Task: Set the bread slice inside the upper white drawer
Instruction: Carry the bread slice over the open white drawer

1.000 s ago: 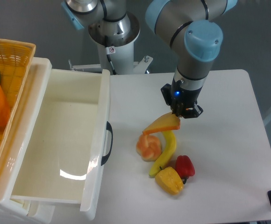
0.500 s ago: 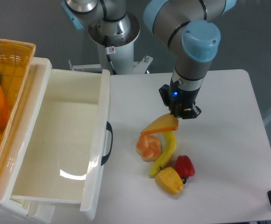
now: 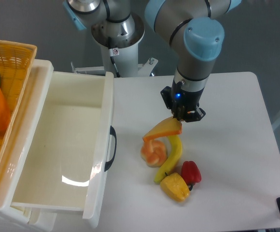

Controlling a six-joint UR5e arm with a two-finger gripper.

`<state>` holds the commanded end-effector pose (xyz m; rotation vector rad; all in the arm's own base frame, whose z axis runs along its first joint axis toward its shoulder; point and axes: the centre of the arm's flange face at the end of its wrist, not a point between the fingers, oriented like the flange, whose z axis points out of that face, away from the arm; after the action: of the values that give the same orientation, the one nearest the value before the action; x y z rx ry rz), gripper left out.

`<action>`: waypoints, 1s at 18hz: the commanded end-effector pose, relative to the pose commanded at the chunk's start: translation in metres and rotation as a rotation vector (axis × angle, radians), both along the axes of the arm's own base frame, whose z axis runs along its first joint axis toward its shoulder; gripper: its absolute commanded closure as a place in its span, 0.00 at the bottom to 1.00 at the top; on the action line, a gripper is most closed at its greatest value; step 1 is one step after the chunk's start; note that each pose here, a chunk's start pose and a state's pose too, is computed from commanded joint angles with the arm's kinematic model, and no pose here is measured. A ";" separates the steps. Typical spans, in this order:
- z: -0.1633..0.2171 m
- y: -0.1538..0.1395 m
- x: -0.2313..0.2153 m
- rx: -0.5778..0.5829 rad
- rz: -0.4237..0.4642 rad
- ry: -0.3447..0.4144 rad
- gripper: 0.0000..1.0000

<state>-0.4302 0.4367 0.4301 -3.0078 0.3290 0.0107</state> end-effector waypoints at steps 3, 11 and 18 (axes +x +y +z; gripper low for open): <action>0.018 0.004 0.012 0.053 0.074 -0.017 1.00; 0.073 -0.003 0.044 0.213 0.249 -0.090 1.00; 0.118 -0.016 0.091 0.300 0.347 -0.214 1.00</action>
<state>-0.3394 0.4207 0.5482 -2.6944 -0.1993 -0.2100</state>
